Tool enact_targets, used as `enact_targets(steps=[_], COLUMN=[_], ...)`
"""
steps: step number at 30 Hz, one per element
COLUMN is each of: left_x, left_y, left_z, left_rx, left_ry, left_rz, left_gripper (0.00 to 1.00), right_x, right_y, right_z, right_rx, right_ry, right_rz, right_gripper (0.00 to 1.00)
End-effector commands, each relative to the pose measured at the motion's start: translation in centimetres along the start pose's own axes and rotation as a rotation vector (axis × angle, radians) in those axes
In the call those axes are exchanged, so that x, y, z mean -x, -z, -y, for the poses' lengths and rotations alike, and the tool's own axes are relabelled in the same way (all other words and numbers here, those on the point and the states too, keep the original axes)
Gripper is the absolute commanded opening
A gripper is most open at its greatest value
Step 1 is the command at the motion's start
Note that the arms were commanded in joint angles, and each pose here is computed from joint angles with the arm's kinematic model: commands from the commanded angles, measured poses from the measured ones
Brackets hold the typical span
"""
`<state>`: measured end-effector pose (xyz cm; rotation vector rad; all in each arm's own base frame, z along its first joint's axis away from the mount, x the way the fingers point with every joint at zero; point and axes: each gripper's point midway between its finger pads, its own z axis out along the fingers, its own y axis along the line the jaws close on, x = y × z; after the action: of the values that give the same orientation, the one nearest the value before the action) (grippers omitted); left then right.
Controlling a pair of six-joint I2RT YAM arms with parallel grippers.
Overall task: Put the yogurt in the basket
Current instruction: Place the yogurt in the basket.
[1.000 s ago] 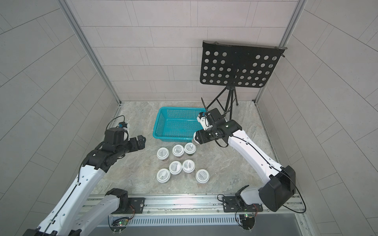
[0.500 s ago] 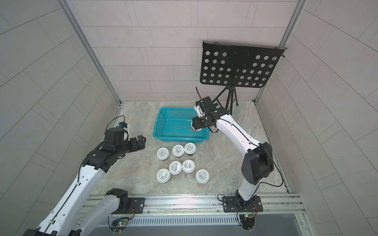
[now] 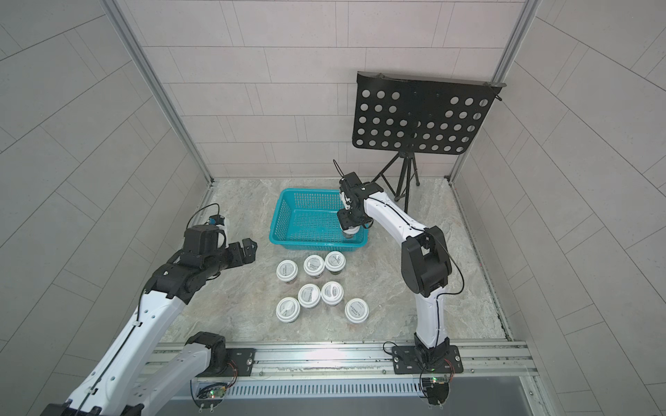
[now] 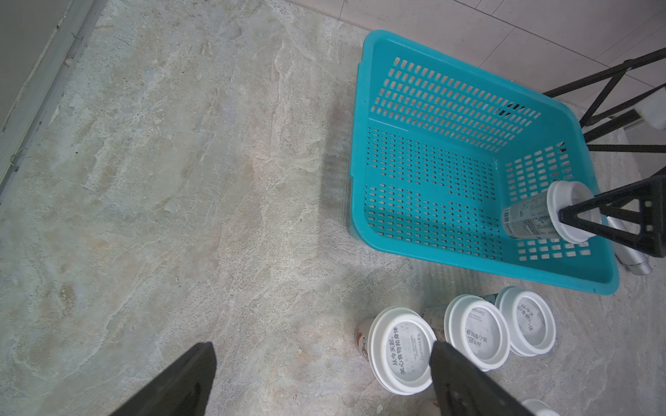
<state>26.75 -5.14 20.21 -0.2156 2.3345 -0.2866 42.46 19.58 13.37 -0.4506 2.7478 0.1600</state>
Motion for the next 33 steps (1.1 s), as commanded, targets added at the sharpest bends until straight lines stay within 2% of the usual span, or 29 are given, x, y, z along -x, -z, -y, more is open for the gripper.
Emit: enact_targets(steps=[1, 9, 25, 33], left_x=[-0.3, -0.3, -0.4, -0.4], left_y=[-0.2, -0.3, -0.4, -0.4], left_z=[-0.2, -0.3, -0.3, -0.3], left_rx=[0.001, 0.0, -0.003, -0.005], left_ry=[-0.002, 0.003, 0.008, 0.008], left_rz=[-0.01, -0.012, -0.017, -0.017], left_gripper=[1.0, 1.0, 1.0, 1.0], right_x=[-1.1, -2.6, -4.5, -4.7], right_y=[0.2, -1.3, -3.0, -2.8], right_z=[0.1, -0.5, -1.0, -1.0], right_rx=[-0.027, -0.037, -0.049, -0.047], right_ry=[0.04, 0.092, 0.106, 0.097], right_rz=[-0.055, -0.13, -0.18, -0.17], right_gripper=[0.61, 0.61, 0.62, 0.7])
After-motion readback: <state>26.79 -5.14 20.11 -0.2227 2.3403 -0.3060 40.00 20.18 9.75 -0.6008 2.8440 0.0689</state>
